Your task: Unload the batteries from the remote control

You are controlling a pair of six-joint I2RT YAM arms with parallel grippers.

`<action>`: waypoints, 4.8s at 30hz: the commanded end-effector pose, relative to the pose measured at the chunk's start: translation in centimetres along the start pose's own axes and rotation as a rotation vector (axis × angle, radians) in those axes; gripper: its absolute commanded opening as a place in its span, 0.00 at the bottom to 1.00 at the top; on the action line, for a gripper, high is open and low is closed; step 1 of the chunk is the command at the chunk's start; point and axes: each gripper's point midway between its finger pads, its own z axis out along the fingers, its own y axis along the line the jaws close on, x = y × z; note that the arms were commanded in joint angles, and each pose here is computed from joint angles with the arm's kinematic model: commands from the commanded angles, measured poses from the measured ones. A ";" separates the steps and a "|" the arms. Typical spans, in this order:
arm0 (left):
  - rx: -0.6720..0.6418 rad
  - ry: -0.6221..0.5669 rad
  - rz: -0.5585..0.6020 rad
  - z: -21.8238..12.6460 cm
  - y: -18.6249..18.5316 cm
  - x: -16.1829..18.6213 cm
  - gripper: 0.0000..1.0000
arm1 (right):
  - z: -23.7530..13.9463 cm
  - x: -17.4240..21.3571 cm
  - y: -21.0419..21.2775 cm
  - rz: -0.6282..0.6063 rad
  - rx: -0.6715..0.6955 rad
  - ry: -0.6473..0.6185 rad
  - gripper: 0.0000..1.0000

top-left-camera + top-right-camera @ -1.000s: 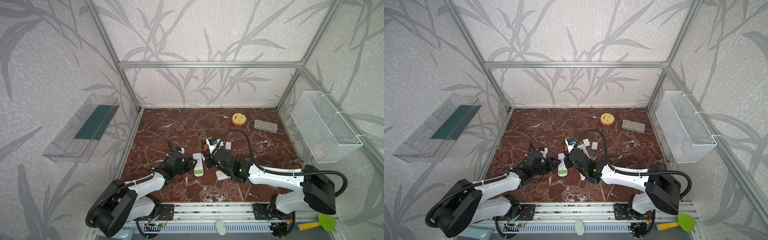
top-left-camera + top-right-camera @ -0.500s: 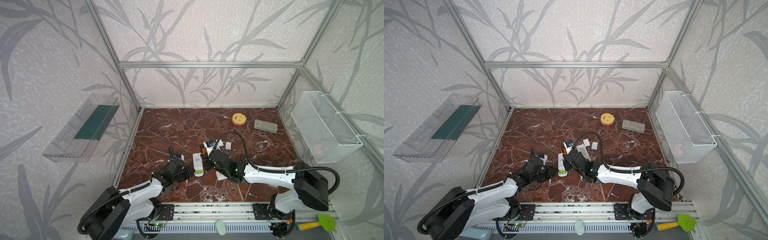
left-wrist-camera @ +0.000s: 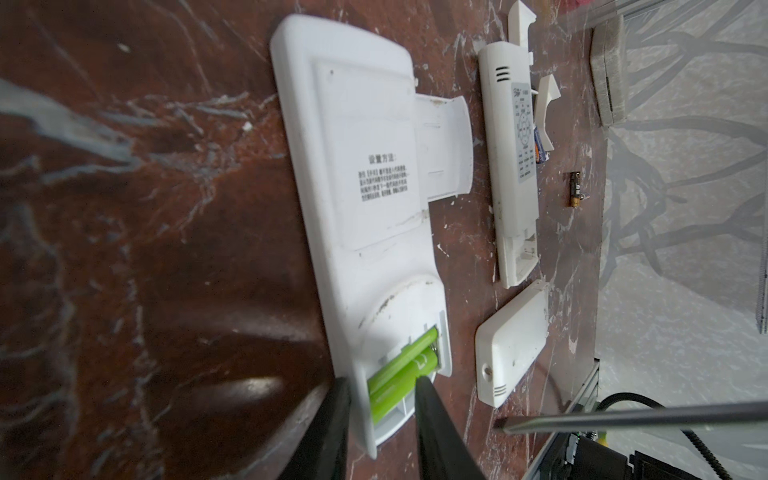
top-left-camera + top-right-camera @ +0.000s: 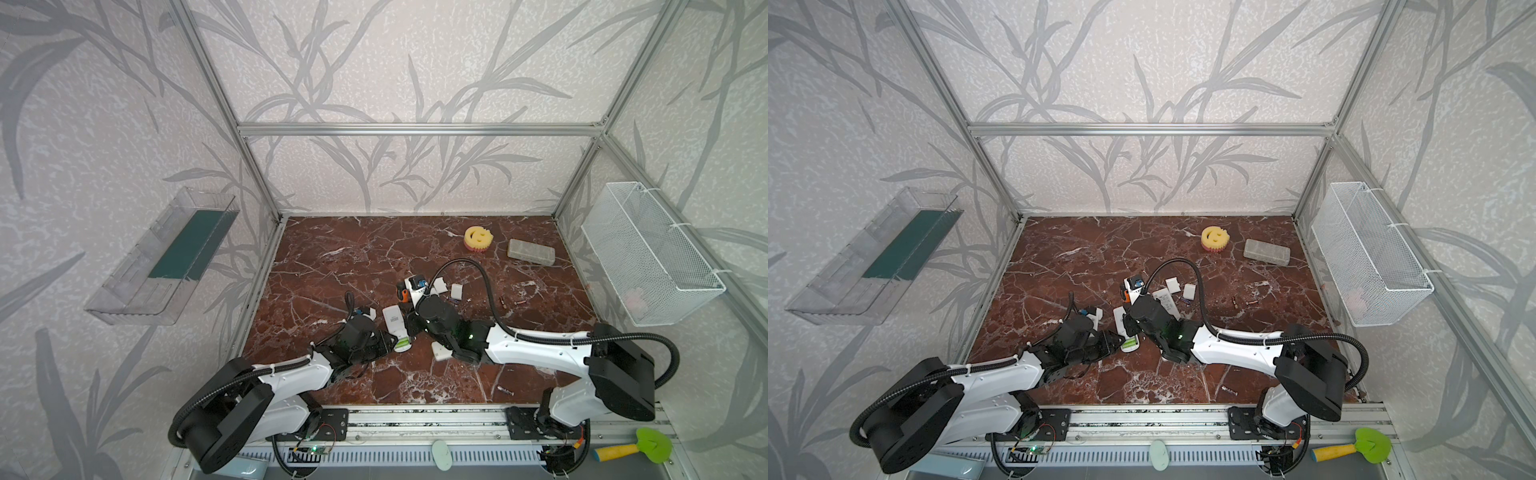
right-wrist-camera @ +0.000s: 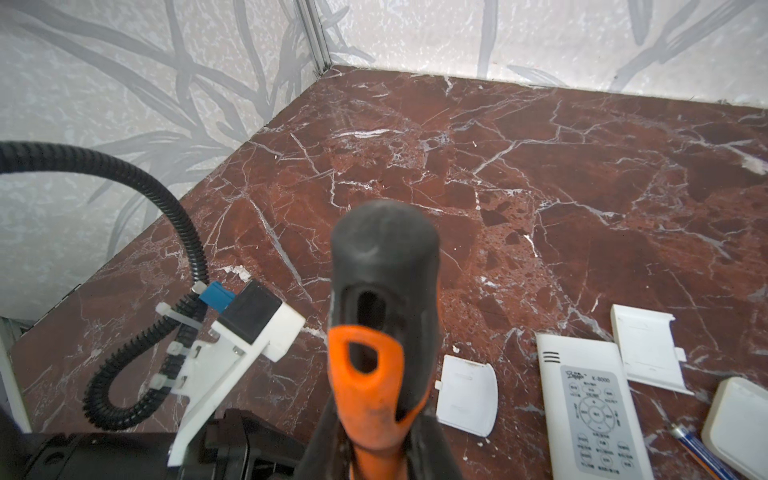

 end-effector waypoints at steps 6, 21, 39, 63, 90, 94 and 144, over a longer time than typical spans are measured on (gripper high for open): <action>0.028 -0.042 -0.007 -0.4 -0.9 -0.8 0.32 | 1.5 -1.5 2.8 -0.073 -0.134 -0.120 0.00; -0.039 -0.088 -0.015 -0.6 0.7 -1.4 0.30 | 1.0 0.5 3.4 -0.142 -0.240 -0.180 0.00; -0.069 -0.060 -0.035 0.1 1.3 -1.1 0.29 | 0.0 3.5 2.5 -0.199 -0.229 -0.226 0.00; -0.108 -0.009 -0.048 0.7 1.7 -0.5 0.28 | -2.5 8.8 3.1 -0.263 0.005 -0.181 0.00; -0.130 0.020 -0.065 1.8 2.4 -0.3 0.27 | 0.9 7.4 2.1 -0.253 0.011 0.109 0.00; -0.112 0.007 -0.056 1.6 2.0 -0.6 0.27 | 2.1 7.1 1.8 -0.259 -0.004 0.129 0.00; 0.057 0.060 0.207 1.5 -0.4 4.6 0.10 | 7.2 7.8 -0.5 -0.076 -0.144 0.351 0.00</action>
